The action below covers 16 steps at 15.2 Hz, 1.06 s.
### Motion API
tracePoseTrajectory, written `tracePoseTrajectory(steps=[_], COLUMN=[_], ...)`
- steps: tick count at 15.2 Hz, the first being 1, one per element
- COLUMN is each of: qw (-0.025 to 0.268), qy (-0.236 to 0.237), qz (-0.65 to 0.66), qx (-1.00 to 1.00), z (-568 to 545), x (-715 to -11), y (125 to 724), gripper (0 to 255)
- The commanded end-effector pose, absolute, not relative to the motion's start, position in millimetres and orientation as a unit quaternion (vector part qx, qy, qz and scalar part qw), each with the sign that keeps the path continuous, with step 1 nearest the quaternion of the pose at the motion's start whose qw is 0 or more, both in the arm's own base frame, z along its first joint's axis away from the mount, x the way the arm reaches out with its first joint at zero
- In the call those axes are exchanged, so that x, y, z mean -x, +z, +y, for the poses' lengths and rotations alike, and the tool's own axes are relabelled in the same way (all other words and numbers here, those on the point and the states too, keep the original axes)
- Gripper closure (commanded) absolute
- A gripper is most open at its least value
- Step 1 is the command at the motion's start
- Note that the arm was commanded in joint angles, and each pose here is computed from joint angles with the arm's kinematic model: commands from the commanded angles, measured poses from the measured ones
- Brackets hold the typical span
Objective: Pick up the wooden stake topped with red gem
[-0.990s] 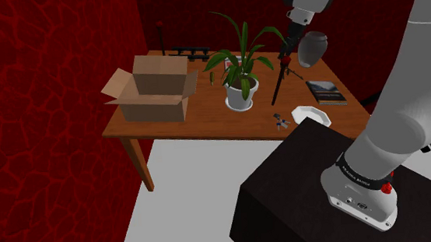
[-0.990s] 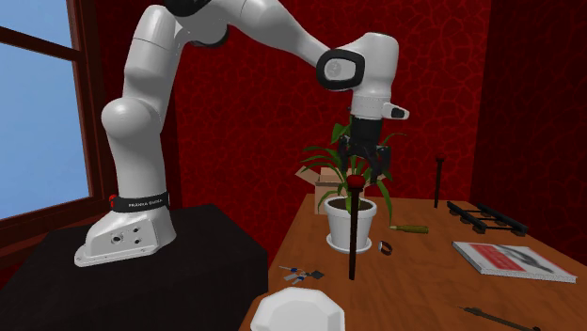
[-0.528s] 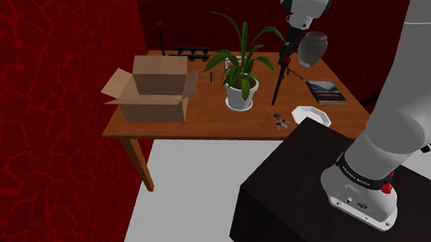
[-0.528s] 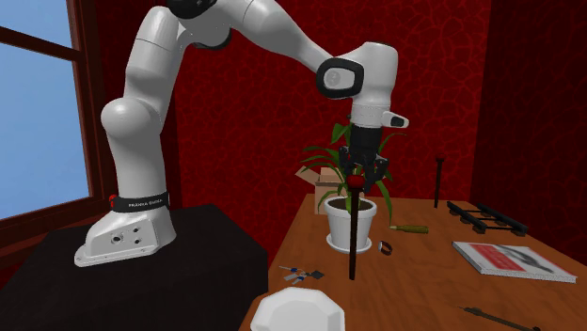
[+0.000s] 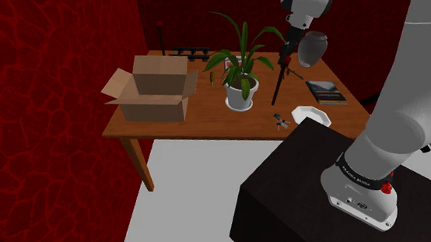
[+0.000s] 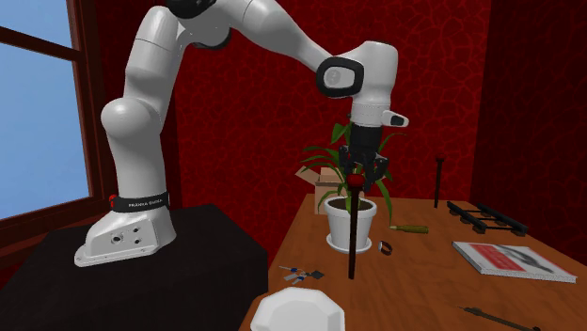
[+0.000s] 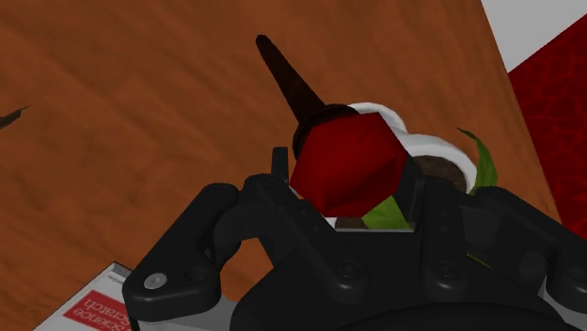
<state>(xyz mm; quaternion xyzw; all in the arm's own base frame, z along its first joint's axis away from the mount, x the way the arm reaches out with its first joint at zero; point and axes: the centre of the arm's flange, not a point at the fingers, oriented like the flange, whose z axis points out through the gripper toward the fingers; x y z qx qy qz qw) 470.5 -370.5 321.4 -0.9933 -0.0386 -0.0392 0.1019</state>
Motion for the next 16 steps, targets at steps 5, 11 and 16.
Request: tracePoseTrajectory(steps=[5, 11, 16], qw=[0.102, 0.102, 0.102], qy=[-0.039, -0.039, -0.039], qz=[-0.039, -0.039, -0.039], qx=[0.993, 0.993, 0.993], z=[-370.9, -370.9, -370.8], x=[-470.8, -470.8, -470.8], y=[351.2, 382.9, 399.5], gripper=[255, 255, 255])
